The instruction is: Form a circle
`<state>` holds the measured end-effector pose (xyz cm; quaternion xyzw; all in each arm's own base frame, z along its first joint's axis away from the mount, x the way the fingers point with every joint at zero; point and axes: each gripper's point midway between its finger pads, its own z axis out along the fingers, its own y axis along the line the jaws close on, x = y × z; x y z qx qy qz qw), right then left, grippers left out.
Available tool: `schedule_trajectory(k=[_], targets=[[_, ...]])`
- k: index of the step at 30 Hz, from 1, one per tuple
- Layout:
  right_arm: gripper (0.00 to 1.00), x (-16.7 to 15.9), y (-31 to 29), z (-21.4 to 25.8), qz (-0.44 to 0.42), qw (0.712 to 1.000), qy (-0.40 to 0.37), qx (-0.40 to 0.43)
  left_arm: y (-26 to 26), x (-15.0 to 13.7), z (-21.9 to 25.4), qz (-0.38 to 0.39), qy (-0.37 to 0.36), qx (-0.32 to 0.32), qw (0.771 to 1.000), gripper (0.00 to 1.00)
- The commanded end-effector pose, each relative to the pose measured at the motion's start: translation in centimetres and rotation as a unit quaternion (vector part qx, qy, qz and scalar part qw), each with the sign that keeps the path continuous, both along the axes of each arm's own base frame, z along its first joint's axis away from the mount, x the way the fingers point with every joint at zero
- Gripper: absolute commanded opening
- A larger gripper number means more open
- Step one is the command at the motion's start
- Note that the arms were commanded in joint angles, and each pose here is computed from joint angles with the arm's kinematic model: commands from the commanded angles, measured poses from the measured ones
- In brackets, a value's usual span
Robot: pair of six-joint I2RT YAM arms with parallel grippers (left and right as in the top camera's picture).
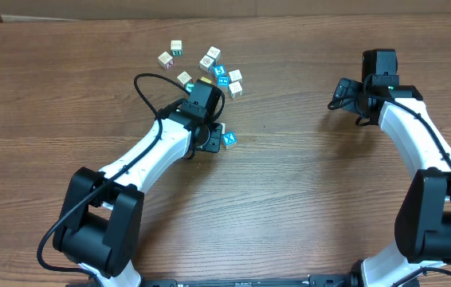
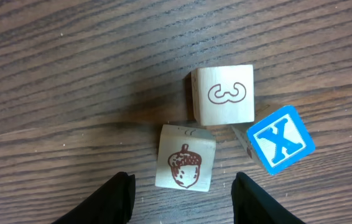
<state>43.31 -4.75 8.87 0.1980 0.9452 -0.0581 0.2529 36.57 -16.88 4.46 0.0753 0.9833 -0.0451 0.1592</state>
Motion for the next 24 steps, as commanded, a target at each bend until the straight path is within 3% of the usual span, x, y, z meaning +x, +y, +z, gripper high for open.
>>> schedule_trajectory(k=[1, 24], targets=[[1.00, 0.34, -0.26, 0.91, -0.003, 1.000, -0.013, -0.004, 0.19, -0.29, -0.80, -0.005, 0.007, 0.008, 1.000, 0.48], [1.00, 0.34, -0.26, 0.93, -0.003, 1.000, -0.013, -0.004, 0.19, -0.03, -0.92, -0.005, -0.005, 0.017, 1.000, 0.46]])
